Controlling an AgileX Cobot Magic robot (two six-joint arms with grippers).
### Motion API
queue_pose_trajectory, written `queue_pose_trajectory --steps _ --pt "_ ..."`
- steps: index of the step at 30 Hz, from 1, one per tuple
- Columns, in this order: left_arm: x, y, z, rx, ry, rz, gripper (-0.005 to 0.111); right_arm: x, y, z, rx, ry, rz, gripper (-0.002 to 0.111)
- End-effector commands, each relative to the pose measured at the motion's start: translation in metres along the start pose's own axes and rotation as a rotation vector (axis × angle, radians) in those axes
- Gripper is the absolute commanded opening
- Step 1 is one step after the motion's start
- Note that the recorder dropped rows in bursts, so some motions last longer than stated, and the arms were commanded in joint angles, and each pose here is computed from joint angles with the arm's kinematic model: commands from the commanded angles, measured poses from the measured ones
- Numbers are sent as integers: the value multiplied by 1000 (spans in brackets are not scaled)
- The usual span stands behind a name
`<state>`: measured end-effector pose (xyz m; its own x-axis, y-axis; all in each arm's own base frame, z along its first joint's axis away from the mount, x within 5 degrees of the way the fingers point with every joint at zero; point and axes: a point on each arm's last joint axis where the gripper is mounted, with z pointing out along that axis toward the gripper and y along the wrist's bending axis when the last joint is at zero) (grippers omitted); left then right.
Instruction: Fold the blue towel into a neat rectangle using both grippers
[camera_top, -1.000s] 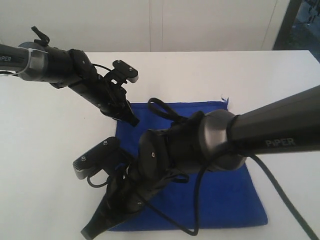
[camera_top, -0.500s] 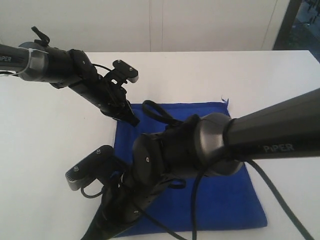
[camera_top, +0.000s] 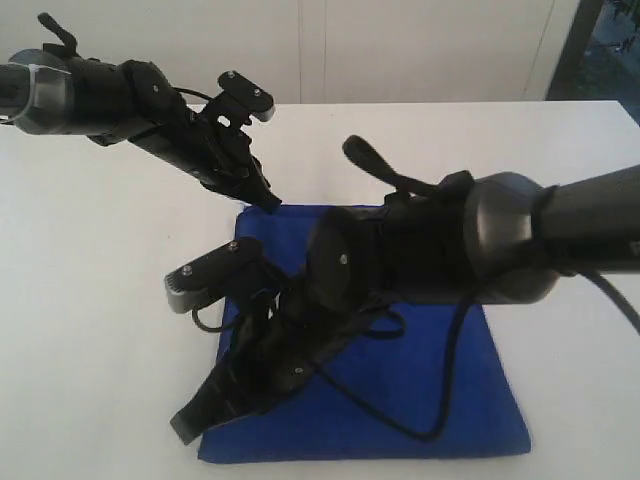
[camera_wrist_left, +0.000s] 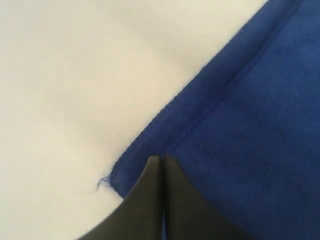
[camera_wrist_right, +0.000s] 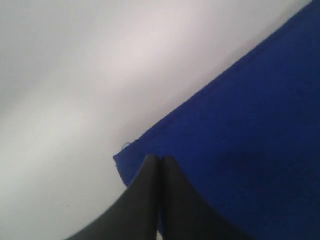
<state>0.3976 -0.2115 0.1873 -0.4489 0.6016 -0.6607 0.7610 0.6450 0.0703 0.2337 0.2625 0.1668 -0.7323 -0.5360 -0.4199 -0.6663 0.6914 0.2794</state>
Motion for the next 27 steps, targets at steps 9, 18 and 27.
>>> queue_pose_trajectory --steps 9,18,27 --pt "23 35 -81 117 234 -414 0 6 -78 -79 148 -84 206 0" --pt "55 -12 -116 142 357 -407 0 57 -86 -93 193 21 220 0" --pt "84 -92 -157 250 348 -97 0 100 -77 -121 257 295 63 0"
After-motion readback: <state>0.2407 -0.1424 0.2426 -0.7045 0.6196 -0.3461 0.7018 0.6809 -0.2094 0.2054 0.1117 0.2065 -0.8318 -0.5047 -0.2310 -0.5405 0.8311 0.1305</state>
